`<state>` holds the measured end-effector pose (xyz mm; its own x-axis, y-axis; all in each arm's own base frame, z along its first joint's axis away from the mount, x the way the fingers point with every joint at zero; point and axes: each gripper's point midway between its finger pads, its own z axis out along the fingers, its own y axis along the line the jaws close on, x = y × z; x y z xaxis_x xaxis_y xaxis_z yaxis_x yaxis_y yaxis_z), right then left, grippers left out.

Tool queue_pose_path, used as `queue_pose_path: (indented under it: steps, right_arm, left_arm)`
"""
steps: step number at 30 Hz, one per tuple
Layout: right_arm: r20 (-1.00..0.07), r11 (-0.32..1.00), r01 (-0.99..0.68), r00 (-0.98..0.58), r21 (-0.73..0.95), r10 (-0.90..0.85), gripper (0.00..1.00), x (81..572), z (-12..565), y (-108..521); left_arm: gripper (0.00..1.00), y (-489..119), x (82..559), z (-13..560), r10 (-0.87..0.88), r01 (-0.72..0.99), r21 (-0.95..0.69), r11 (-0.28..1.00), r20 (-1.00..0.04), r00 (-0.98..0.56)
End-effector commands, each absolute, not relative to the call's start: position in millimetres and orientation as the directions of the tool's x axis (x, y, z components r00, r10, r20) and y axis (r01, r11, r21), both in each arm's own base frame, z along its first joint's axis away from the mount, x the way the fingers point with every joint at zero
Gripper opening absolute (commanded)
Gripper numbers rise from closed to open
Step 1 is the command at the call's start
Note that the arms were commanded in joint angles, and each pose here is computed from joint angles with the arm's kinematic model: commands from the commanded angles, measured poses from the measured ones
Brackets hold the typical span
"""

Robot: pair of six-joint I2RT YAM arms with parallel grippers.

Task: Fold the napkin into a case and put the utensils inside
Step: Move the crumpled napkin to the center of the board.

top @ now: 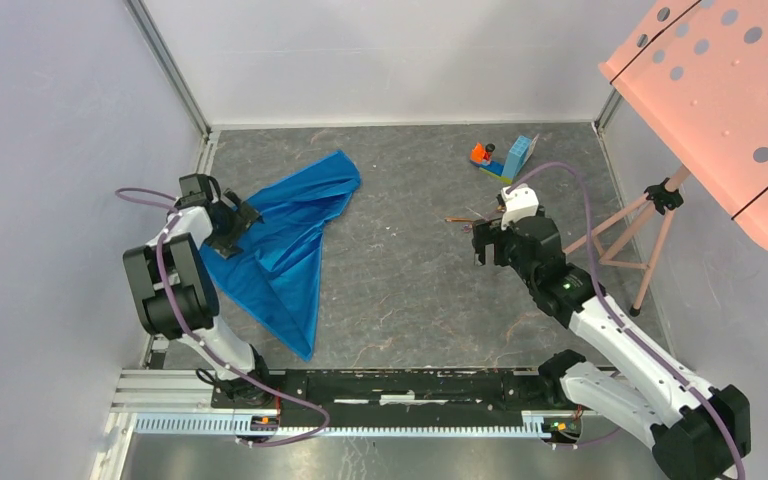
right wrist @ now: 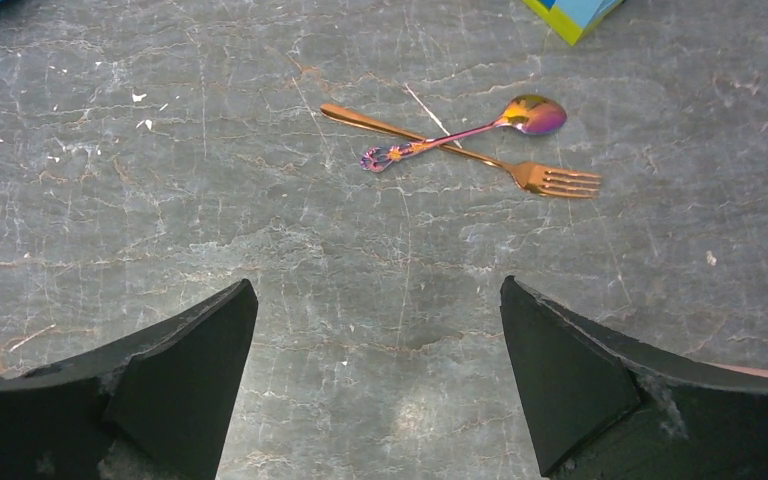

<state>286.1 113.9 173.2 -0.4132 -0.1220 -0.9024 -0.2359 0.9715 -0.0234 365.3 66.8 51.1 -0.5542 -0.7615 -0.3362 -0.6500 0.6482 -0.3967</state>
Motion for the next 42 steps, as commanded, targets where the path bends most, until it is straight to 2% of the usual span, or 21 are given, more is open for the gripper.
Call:
queue_pose_path:
  steps: [1,12,19,25,35,37,40,42]
  right_arm:
    - [-0.922,0.981,-0.188,-0.387,0.051,-0.026,0.98,298.3,191.8,120.4]
    - [-0.911,0.98,-0.169,-0.411,0.11,0.031,0.98,302.2,175.9,127.1]
    - [-0.912,0.966,-0.211,-0.407,0.152,0.055,0.98,301.0,177.2,137.9]
    - [-0.901,0.961,-0.224,-0.431,0.165,0.054,0.98,300.6,175.9,142.7]
    - [-0.889,0.949,-0.246,-0.454,0.198,0.067,0.98,296.1,169.7,149.5]
    - [-0.885,0.948,-0.248,-0.461,0.202,0.068,0.98,295.3,167.9,150.4]
    - [-0.88,0.947,-0.248,-0.47,0.206,0.069,0.98,293.7,164.9,150.8]
    - [-0.879,0.947,-0.245,-0.471,0.206,0.069,0.98,293.1,162.9,150.2]
  left_arm:
    - [0.94,73.9,400.0,73.2,-0.78,-0.633,-0.455,0.626,-0.348,-0.521]
    - [0.71,89.7,442.7,67.9,-0.743,-0.595,-0.445,0.669,-0.393,-0.542]
    - [0.7,87.3,450.0,50.8,-0.72,-0.562,-0.453,0.692,-0.387,-0.576]
    - [0.65,86.2,460.4,44.1,-0.713,-0.538,-0.473,0.698,-0.385,-0.586]
    - [0.73,77.8,469.2,38.3,-0.721,-0.516,-0.523,0.678,-0.341,-0.603]
    - [0.69,76.3,468.7,35.0,-0.717,-0.512,-0.523,0.681,-0.334,-0.612]
    - [0.5,74.1,464.8,28.4,-0.715,-0.529,-0.502,0.684,-0.316,-0.624]
    - [0.41,66.1,465.1,27.3,-0.71,-0.524,-0.506,0.686,-0.305,-0.635]
